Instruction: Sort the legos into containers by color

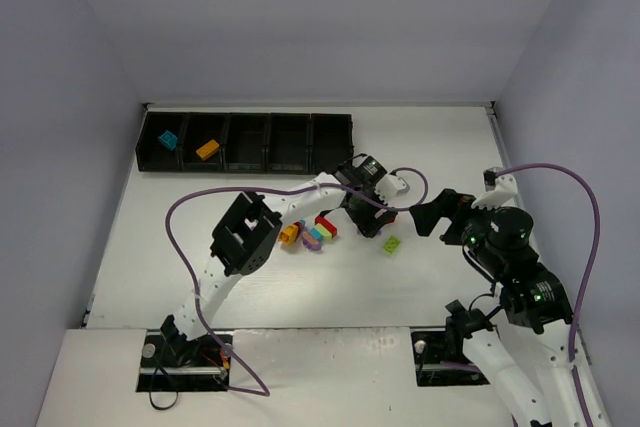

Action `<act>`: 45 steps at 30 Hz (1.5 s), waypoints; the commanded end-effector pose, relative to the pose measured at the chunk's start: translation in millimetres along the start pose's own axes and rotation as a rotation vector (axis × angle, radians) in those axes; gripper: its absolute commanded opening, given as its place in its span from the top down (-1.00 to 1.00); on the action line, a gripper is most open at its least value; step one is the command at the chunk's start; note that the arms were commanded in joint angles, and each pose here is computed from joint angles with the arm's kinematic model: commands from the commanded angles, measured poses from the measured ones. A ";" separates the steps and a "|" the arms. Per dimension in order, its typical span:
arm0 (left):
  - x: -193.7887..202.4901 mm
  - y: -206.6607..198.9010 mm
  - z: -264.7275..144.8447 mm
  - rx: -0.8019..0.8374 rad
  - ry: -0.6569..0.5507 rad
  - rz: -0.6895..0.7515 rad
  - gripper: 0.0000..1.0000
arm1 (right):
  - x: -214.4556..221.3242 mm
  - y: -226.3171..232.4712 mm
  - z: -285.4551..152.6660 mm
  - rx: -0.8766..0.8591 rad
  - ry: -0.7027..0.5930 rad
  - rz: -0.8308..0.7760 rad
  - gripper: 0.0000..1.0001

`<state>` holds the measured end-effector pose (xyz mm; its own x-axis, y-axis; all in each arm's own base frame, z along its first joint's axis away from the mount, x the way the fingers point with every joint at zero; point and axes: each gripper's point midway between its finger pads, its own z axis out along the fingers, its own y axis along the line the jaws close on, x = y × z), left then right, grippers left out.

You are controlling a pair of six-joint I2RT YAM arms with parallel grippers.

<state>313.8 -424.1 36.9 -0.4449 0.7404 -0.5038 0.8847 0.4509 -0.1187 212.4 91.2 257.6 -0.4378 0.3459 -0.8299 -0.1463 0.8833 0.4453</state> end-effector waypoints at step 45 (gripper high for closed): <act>70.7 321.4 -251.4 -0.721 -0.248 -0.764 0.59 | -23.2 10.2 2.3 -0.022 -0.054 -0.030 -1.00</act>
<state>524.2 -100.9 160.5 -0.7459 0.0703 -0.6624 0.0688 0.9972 0.0283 215.2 91.0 254.4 -0.4503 0.3239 -0.8320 -0.1458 0.8927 0.4265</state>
